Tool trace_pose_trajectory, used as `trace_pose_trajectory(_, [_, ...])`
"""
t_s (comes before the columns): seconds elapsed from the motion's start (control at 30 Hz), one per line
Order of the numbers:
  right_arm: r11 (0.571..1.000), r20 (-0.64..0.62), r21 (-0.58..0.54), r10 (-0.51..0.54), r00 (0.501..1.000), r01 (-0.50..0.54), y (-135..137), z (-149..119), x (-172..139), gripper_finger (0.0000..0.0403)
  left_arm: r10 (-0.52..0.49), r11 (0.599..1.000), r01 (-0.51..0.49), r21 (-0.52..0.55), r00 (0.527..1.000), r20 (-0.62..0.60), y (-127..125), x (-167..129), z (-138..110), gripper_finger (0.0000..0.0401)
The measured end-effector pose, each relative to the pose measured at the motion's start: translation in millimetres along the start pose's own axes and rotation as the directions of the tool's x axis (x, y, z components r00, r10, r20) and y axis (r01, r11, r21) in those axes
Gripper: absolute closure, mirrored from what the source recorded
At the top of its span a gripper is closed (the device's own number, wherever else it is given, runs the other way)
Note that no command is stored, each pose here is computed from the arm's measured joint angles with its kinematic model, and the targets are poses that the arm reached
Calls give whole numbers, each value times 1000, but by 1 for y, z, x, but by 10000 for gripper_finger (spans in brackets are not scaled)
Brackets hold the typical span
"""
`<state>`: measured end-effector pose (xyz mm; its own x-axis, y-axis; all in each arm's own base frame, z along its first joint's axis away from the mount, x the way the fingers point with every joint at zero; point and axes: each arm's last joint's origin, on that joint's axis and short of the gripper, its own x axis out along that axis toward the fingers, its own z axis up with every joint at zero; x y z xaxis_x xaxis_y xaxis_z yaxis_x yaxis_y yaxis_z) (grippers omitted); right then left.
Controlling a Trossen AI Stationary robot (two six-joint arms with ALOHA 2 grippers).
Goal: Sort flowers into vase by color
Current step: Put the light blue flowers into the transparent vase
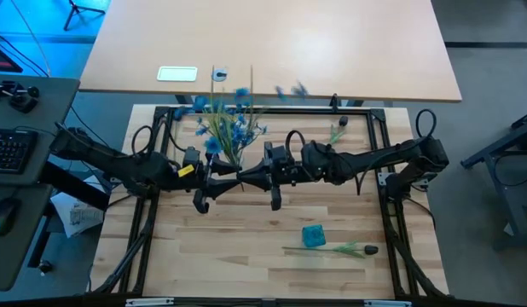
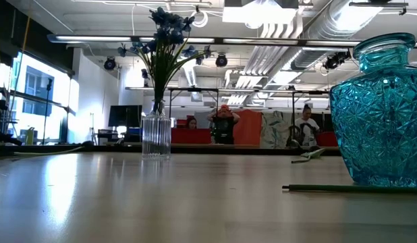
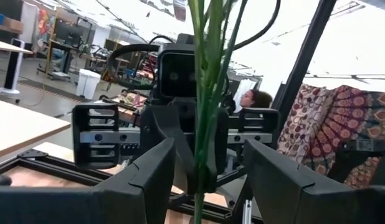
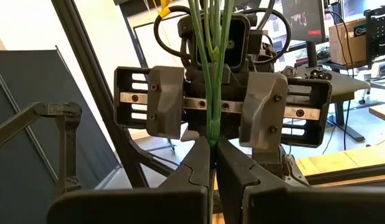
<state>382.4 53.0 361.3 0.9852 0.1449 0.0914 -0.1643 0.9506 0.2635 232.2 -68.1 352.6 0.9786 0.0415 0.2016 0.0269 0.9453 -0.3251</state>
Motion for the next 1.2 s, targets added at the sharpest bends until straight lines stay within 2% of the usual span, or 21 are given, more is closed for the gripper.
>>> trace_pose_trajectory(0.17, [1000,-5,-8,-10,1000,9,0,0,0,403,19,1000,-19,-2,1000,10,1,-1,2,237])
trace_pose_trajectory(0.57, [1000,-4,-16,-10,1000,10,0,0,0,403,35,999,-35,3,999,4,1,-1,1,350])
trace_pose_trajectory(0.77, [1000,-3,-22,-10,1000,10,0,0,0,403,36,999,-36,37,999,5,1,-1,1,391])
trace_pose_trajectory(0.87, [999,-1,-41,-11,1000,11,0,0,0,396,42,998,-42,39,999,0,2,-1,0,396])
trace_pose_trajectory(1.0, [999,2,-42,-17,1000,17,0,0,0,363,80,995,-79,56,997,-20,4,-5,1,398])
trace_pose_trajectory(1.2, [996,13,-56,-63,998,64,3,13,-11,259,173,978,-167,125,984,-40,10,-20,11,400])
